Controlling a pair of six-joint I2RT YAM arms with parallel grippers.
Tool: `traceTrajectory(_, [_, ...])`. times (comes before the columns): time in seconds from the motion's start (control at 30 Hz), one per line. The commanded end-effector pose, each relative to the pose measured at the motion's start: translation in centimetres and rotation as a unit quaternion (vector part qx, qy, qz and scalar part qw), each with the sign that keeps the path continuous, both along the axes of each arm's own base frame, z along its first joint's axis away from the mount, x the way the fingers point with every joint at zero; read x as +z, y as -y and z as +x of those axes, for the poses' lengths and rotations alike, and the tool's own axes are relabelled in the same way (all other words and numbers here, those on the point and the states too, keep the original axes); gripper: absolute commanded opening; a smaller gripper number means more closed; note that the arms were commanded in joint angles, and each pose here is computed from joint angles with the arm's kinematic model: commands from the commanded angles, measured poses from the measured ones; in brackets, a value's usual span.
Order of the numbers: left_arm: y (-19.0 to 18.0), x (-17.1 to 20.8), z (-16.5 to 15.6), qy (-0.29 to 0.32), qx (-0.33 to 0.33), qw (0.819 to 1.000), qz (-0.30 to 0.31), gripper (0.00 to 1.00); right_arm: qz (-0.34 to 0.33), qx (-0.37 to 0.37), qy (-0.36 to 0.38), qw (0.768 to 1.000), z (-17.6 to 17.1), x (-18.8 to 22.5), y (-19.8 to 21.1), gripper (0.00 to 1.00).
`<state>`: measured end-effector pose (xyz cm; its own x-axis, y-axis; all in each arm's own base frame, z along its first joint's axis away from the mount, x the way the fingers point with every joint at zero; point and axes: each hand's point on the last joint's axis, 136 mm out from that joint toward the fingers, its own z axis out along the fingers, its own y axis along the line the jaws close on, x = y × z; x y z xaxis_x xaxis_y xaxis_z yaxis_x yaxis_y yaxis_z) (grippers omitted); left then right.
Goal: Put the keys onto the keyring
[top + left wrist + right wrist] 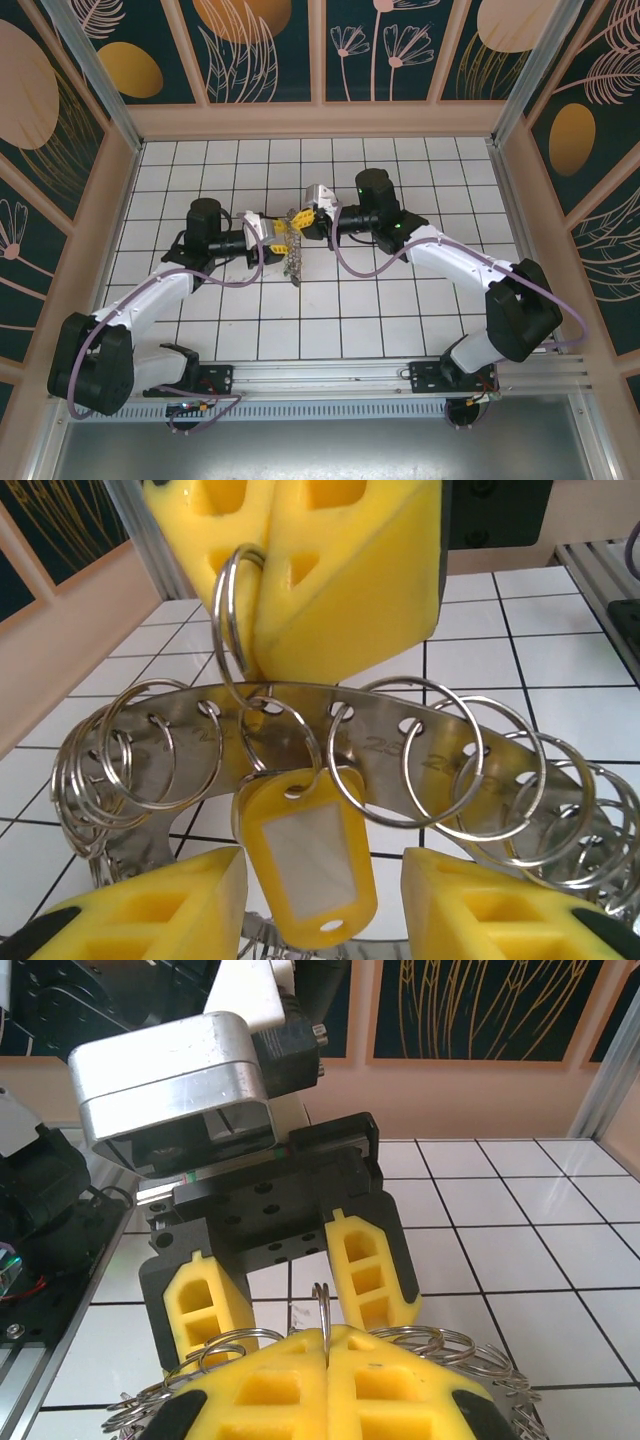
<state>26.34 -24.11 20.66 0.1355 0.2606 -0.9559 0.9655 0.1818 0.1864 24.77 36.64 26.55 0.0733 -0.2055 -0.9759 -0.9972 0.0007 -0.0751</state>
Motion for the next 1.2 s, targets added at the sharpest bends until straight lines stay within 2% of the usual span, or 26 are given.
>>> traceTrajectory(0.0, [0.5, 0.8, -0.6, 0.03, -0.027, 0.999, -0.019, 0.4, 0.044, 0.035, 0.041, 0.998, -1.1, 3.5, -0.3, 0.0])
traceTrajectory(0.13, [0.7, 1.3, -0.6, 0.037, -0.029, 0.999, -0.026, 0.33, 0.04, 0.037, 0.042, 0.998, -1.3, 3.3, -0.6, 0.0])
traceTrajectory(0.23, [0.7, 1.1, -0.8, 0.038, -0.031, 0.999, -0.02, 0.18, 0.041, 0.029, 0.044, 0.998, -1.2, 3.3, -0.7, 0.0])
traceTrajectory(0.3, [0.5, 0.6, -0.8, 0.041, -0.027, 0.999, -0.007, 0.13, 0.044, 0.021, 0.046, 0.998, -1.1, 3.4, -0.6, 0.0])
traceTrajectory(0.4, [0.1, 0.5, -0.7, 0.056, -0.015, 0.998, 0.01, 0.0, 0.038, 0.013, 0.047, 0.998, -1.1, 3.3, -0.4, 0.0])
traceTrajectory(0.57, [-0.5, 1.1, -0.6, 0.089, 0.007, 0.996, 0.026, 0.0, 0.025, 0.001, 0.046, 0.999, -1.2, 2.7, 0.1, 0.0])
traceTrajectory(1.17, [-2.6, 1.4, 1.8, 0.117, 0.078, 0.982, 0.127, 0.0, -0.052, -0.004, 0.033, 0.998, -0.9, 0.3, 0.7, 0.0])
